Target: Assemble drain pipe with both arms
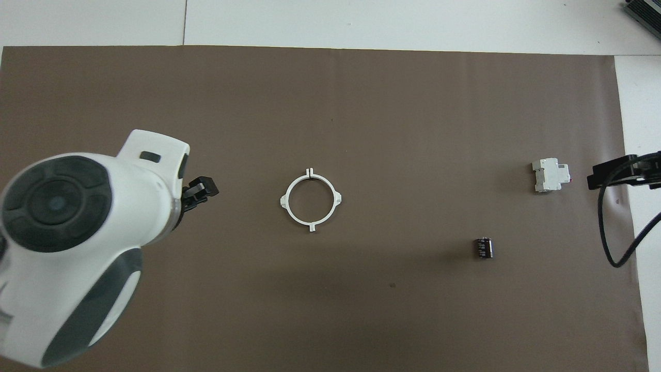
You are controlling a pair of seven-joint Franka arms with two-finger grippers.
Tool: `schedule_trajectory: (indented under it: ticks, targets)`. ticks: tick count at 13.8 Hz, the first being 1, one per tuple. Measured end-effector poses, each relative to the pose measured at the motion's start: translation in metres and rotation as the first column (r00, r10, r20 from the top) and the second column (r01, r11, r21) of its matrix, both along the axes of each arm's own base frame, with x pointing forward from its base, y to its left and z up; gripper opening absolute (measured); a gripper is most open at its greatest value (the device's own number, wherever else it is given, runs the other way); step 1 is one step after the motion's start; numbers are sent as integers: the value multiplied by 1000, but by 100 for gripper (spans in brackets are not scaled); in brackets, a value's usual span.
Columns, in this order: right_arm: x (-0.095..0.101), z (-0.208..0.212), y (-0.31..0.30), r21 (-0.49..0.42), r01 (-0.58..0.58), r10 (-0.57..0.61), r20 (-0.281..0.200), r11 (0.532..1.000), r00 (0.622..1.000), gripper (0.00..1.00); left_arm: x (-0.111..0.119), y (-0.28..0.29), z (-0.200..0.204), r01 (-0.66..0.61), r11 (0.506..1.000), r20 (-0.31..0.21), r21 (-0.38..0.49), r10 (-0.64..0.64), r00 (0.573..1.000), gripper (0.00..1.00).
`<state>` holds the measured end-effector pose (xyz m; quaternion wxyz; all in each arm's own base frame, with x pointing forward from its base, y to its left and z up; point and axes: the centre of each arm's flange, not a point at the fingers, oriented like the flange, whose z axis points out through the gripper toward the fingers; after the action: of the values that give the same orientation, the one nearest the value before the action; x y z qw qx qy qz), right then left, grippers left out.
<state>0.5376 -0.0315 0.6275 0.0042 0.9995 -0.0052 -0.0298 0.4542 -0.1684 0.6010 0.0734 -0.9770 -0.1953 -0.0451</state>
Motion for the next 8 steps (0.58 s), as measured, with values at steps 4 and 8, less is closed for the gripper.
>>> schedule_trajectory:
  ticks: [4,8]
  targets:
    - [0,0,0,0,0,0,0,1000,1000,100,-8,81,48,105,994,-26,3,-105,994,100]
    - [0,0,0,0,0,0,0,1000,1000,100,-1,176,49,261,965,-71,-41,-263,962,100]
